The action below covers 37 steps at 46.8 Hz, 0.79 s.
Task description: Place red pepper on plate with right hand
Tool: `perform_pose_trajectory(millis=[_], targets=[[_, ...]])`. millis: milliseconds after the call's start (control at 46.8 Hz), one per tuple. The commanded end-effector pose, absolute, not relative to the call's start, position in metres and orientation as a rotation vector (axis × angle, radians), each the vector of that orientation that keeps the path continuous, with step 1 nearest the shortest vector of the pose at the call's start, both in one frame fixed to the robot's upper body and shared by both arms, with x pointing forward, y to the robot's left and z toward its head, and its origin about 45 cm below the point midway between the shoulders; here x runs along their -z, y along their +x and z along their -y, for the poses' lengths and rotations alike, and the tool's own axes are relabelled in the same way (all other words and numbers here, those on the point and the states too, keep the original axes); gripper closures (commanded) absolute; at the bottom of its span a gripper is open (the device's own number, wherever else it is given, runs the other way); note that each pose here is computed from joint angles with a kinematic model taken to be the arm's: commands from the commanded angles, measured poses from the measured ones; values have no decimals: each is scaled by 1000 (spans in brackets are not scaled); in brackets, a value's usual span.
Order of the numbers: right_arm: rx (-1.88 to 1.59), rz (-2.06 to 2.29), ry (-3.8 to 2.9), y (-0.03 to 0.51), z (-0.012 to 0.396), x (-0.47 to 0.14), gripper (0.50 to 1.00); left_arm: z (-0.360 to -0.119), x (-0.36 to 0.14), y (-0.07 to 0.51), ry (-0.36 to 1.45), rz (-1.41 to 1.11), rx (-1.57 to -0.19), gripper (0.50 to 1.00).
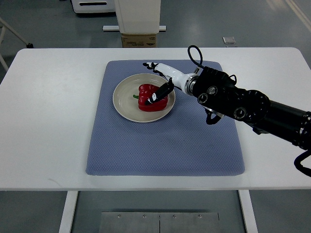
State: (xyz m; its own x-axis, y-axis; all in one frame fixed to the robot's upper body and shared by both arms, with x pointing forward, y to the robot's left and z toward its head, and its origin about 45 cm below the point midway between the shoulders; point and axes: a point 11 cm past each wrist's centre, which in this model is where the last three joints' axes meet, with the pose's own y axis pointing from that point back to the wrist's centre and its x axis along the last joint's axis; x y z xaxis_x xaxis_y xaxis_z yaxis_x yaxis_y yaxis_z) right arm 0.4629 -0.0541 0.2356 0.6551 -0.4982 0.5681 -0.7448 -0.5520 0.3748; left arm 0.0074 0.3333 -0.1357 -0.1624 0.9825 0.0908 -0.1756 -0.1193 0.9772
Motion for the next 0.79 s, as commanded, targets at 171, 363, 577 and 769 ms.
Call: perform_pose_trajectory(millis=[171, 363, 577, 769], targets=[[-452, 1049, 2339, 469, 52, -250, 505, -333, 136, 7, 1068, -1127, -1483, 500], [-326, 1168, 2378, 478, 70, -260, 505, -333, 136, 7, 1067, -1126, -1483, 500], [-163, 1371, 2387, 492, 116, -262, 505, -333, 136, 8, 1067, -1126, -1483, 500], [-40, 1545, 2392, 501, 151, -266, 505, -333, 136, 7, 1068, -1127, -1483, 500]])
